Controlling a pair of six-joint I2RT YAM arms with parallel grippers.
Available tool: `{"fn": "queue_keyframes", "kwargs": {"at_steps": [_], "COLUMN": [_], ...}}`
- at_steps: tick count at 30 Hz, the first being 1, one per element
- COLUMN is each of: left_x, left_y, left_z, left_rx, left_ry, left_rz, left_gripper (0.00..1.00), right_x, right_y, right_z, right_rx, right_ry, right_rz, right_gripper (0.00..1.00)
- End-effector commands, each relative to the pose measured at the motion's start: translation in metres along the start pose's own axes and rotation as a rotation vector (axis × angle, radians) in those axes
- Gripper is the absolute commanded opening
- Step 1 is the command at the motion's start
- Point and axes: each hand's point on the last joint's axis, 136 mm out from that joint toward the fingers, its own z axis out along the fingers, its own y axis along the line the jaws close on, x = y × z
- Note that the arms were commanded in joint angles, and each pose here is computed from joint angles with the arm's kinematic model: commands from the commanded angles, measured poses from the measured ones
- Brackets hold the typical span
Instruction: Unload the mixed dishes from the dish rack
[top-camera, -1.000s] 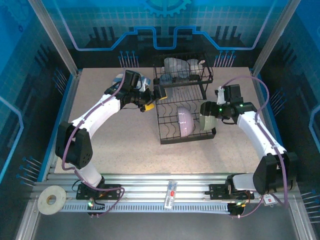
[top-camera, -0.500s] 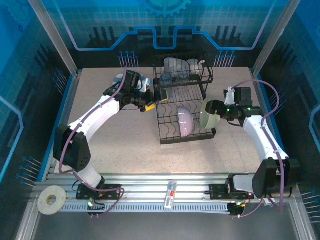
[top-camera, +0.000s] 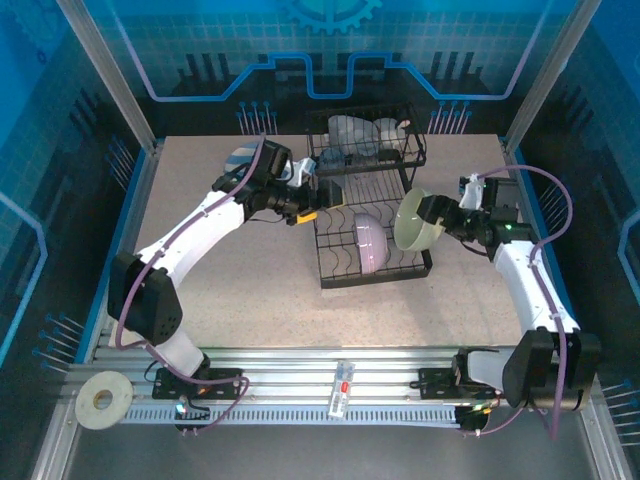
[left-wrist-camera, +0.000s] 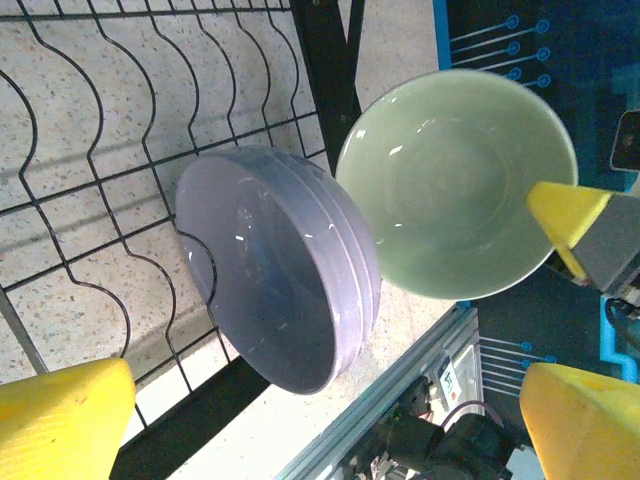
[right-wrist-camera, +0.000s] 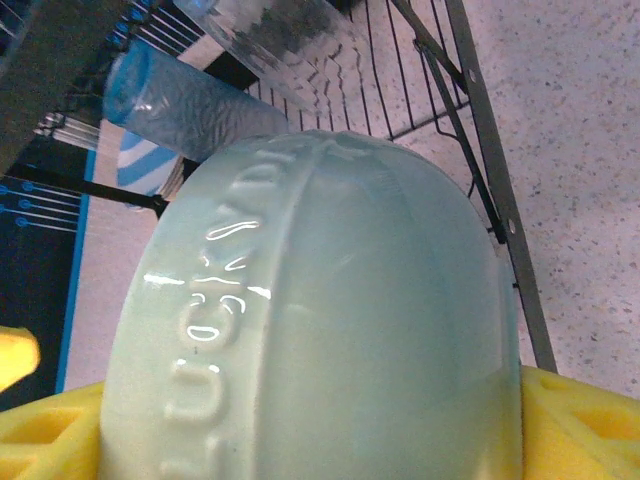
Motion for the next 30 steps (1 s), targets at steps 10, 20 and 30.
{"fn": "queue_keyframes", "kwargs": {"at_steps": [10,20,30], "left_x": [0.007,0.013,0.016], "left_y": [-0.034,-0.045,-0.057], "left_z": [0.0,0.008,0.018], "left_rx": [0.047,0.065,0.085], "left_ry": [0.038,0.076,0.102], "left_rz": [0.103,0.14,0.169], "left_gripper": [0.99,0.99,0.95], "right_x": [-0.028,-0.027,-0.031], "right_y": [0.044,0.057,0.073], "right_z": [-0.036,-0.05,-0.061], "right_rx": [-0.218,-0.283,-0.352], "right_ry": [-0.146,-0.166,-0.182], "right_rz": [-0.01,0.028,0.061], "right_gripper": [0.19,0.18,0.18]}}
